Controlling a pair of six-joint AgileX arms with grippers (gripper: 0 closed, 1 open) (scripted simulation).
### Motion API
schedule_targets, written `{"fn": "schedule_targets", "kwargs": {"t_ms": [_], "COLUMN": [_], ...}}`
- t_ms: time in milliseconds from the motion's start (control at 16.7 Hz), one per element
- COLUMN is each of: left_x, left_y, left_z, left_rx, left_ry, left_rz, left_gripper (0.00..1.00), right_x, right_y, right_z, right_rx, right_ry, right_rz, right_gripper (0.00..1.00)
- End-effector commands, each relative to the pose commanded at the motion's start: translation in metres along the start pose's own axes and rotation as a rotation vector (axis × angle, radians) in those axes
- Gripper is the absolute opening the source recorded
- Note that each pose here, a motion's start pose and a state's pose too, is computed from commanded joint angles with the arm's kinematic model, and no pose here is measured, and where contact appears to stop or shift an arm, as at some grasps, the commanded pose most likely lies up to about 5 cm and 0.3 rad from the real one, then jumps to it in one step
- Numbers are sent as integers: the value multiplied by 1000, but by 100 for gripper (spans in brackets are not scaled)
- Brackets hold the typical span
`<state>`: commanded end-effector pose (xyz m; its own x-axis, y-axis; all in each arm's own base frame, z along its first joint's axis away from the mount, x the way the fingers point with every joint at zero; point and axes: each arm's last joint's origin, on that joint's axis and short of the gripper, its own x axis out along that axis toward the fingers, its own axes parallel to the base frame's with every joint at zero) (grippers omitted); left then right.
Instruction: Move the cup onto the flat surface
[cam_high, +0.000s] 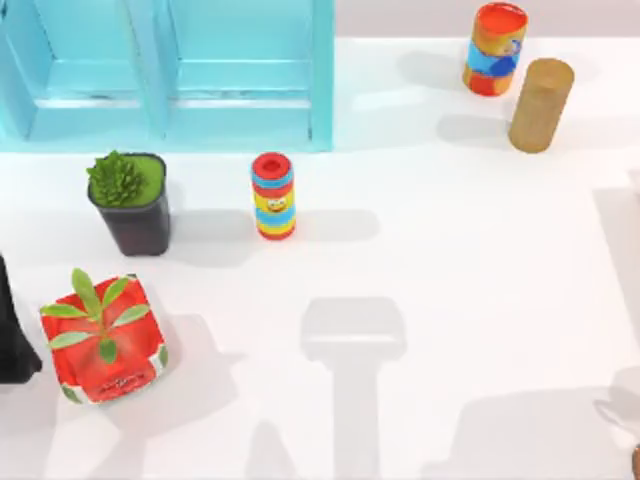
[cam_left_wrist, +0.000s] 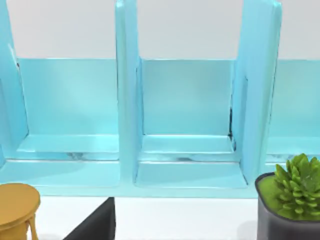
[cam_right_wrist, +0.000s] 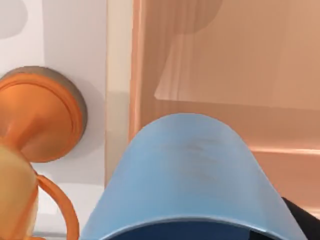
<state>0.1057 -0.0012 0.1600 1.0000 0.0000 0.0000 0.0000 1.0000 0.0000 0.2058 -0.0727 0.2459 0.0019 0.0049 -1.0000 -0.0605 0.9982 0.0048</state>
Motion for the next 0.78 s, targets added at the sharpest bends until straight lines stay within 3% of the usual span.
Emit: {"fn": "schedule_targets", "kwargs": {"t_ms": [180,420,600,780], "left_x": [0,0,0,0], "left_y": [0,0,0,0], "left_z": [0,0,0,0], "left_rx": [0,0,0,0], "left_ry": [0,0,0,0], "left_rz": [0,0,0,0], "left_gripper": [100,100,100,100], "right_x": [-4,-14,-15,-10], "right_y": [1,18,69,151], "right_z": [18,70,113,132], "right_rx": [35,142,214,202], "right_ry": [-13,-44,-46,-22], "right_rz": [5,30,58,72], "right_gripper": [0,0,0,0]}}
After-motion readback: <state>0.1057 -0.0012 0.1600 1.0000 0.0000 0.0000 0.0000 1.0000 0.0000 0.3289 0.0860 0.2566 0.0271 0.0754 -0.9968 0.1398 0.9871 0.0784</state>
